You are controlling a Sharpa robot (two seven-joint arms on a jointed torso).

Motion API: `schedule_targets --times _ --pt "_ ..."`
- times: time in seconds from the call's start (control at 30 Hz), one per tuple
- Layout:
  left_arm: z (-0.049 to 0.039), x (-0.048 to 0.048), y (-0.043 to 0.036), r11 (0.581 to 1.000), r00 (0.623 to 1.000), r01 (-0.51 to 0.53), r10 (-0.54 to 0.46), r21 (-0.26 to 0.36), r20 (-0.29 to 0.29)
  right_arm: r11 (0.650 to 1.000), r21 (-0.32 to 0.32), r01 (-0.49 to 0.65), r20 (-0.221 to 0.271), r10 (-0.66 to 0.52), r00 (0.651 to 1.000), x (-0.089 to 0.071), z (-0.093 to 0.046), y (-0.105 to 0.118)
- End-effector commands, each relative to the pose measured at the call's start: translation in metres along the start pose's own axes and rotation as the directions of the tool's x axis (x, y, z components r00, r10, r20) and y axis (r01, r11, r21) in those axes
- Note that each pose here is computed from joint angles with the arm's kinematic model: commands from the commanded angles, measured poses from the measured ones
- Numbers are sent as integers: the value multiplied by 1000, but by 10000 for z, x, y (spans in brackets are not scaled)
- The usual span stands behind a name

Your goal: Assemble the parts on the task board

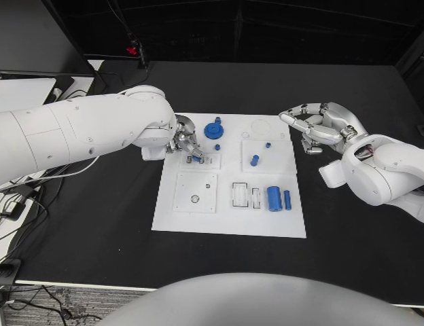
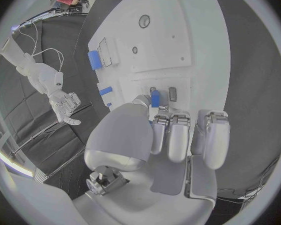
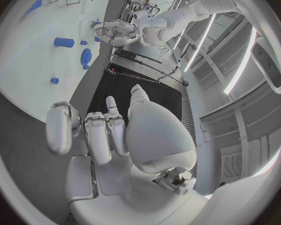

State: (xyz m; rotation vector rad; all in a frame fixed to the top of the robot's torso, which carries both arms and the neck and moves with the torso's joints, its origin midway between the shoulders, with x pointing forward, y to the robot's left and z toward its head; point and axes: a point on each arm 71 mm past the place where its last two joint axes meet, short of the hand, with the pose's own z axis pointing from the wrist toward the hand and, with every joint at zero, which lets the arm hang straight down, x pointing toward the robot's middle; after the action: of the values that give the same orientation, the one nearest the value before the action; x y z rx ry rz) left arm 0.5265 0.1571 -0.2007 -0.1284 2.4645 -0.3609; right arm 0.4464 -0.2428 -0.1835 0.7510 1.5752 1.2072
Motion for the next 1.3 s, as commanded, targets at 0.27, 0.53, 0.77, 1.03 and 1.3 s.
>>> schedule_targets --times 0.27,0.53,0.77,1.03,1.3 --pt "6 6 3 1000 1000 -1 0 -15 -10 1000 -6 -4 -9 4 1000 8 0 13" --pt "17 7 -2 1000 1000 0 0 -15 -10 1000 -6 -4 -10 4 1000 7 -1 12" --pt "25 16 -16 1000 1000 -1 1 -13 -12 1000 -6 -5 -11 5 1000 8 0 12" --pt "35 32 -24 1000 1000 -7 7 -11 -22 1000 -5 -4 -10 4 1000 4 -2 10" --pt "39 52 -38 1000 999 -13 13 -9 -31 1000 -3 -4 -10 4 1000 3 -2 8"
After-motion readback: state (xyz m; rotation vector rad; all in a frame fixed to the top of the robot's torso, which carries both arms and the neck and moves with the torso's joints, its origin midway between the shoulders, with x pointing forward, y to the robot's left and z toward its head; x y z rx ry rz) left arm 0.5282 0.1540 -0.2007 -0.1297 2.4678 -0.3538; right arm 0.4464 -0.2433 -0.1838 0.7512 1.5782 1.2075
